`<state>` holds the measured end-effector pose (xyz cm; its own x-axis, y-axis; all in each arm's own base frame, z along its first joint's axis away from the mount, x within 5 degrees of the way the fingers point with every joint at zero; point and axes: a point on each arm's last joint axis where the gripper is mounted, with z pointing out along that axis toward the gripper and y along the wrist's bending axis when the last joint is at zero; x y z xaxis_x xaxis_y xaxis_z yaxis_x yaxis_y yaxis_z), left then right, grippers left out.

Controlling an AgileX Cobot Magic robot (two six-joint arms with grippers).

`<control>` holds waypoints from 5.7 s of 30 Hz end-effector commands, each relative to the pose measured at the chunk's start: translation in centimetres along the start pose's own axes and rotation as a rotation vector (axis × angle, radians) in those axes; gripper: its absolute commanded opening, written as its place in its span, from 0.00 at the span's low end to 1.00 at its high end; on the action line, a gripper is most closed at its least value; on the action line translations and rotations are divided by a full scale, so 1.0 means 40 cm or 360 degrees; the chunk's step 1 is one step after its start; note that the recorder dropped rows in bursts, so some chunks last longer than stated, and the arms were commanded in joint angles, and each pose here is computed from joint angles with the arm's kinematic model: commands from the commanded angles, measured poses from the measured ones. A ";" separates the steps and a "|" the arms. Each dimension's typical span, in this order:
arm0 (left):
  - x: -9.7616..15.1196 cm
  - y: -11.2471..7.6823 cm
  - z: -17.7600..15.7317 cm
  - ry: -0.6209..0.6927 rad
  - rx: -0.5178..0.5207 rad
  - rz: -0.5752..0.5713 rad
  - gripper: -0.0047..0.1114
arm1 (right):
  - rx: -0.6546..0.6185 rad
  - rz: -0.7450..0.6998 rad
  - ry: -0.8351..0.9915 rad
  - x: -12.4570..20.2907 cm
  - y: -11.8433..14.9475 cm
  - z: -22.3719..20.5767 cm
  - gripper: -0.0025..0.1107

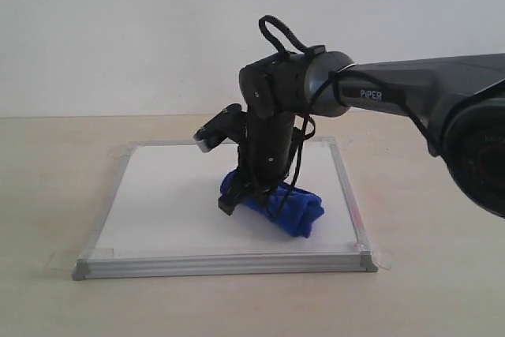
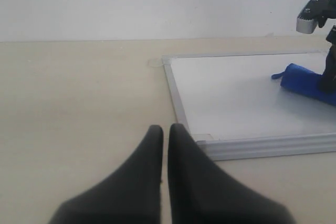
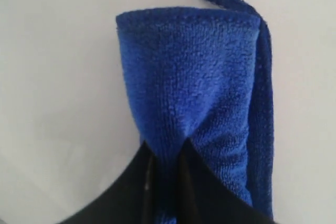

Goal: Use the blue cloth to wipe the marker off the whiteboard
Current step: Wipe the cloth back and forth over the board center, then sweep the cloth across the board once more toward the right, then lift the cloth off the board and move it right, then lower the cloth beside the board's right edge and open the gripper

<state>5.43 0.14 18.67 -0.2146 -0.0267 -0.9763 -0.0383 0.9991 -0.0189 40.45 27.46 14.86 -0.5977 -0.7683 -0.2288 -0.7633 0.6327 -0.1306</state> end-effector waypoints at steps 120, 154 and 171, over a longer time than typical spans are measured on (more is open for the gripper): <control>0.003 0.000 0.001 0.0004 -0.0003 -0.0012 0.07 | 0.0228 0.1158 -0.0089 0.241 -0.349 -0.298 0.02; 0.003 0.000 0.001 0.0004 -0.0003 -0.0012 0.07 | 0.0086 0.1471 0.0163 0.250 -0.342 -0.017 0.02; 0.003 0.000 0.001 0.0004 -0.0003 -0.0012 0.07 | 0.0100 0.1430 0.0222 0.265 -0.350 -0.019 0.47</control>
<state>5.43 0.14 18.67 -0.2146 -0.0267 -0.9763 -0.0383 0.9991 -0.0189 44.55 10.95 14.83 -0.9874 0.0220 -0.1568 0.0214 0.9998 0.0057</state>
